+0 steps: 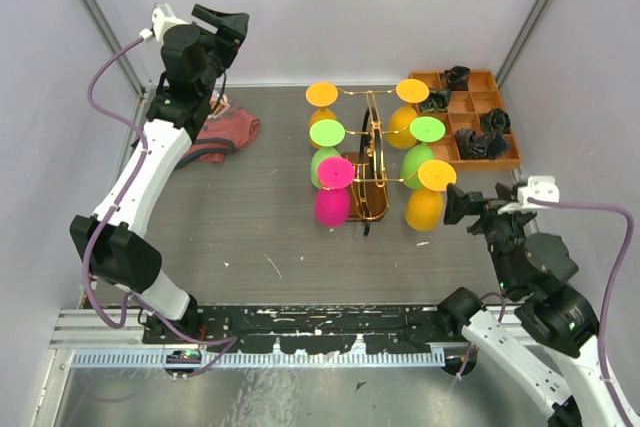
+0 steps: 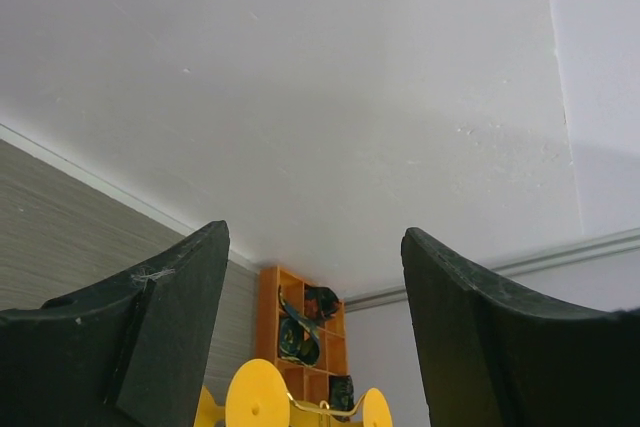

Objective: Place the wine glass upside down on the wine glass rack

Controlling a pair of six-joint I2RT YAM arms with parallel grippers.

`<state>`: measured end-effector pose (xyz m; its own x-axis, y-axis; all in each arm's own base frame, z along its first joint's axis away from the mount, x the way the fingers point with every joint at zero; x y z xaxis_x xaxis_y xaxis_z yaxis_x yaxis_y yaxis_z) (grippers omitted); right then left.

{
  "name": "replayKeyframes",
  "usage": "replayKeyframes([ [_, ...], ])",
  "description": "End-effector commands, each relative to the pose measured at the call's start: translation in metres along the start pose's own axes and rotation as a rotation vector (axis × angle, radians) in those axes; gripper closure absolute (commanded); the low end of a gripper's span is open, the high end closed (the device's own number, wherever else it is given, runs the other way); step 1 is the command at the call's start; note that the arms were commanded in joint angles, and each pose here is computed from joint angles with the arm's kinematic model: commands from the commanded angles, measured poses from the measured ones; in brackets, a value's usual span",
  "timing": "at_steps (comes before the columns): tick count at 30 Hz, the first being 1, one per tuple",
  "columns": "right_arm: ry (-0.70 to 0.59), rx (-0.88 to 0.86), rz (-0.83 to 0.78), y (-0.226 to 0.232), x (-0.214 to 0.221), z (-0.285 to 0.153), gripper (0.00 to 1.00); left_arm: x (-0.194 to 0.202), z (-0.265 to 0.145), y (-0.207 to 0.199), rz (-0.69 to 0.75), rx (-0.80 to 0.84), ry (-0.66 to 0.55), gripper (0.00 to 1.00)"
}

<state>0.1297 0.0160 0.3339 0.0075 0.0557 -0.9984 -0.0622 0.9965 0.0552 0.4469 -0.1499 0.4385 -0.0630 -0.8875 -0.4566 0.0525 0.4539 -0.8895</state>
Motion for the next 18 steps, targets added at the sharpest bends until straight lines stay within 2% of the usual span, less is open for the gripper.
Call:
replayKeyframes([
  [1,-0.038,0.052,-0.076,0.006,-0.041,0.025,0.00,-0.010,-0.002,-0.004,0.045,0.023,-0.052,0.23],
  [6,-0.158,0.096,-0.237,0.023,-0.099,0.068,0.00,-0.013,-0.004,-0.006,0.125,0.036,-0.044,0.21],
  [11,-0.325,0.026,-0.306,0.060,-0.171,0.110,0.00,-0.017,-0.016,-0.004,0.223,0.036,-0.029,0.19],
  [13,-0.340,-0.005,-0.320,0.076,-0.189,0.130,0.00,-0.019,-0.023,-0.002,0.270,0.029,-0.014,0.19],
  [16,-0.306,-0.031,-0.319,0.097,-0.195,0.172,0.00,-0.023,-0.036,0.005,0.340,0.011,-0.010,0.19],
  [18,-0.282,-0.043,-0.260,0.092,-0.200,0.200,0.00,-0.027,-0.045,0.008,0.367,0.000,-0.022,0.18],
])
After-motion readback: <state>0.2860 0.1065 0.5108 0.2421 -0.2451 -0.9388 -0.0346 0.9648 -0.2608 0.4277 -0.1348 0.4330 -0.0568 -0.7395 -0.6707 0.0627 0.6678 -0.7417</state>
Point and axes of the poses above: each gripper's point midway between its finger pads, its own z axis out along the fingers, its own y axis along the line the jaws close on, x = y × z, the point moved 5 cm from there along -z, back along the fingers, and after that the axes turned 4 degrees about -z, right-handed, at the moved point
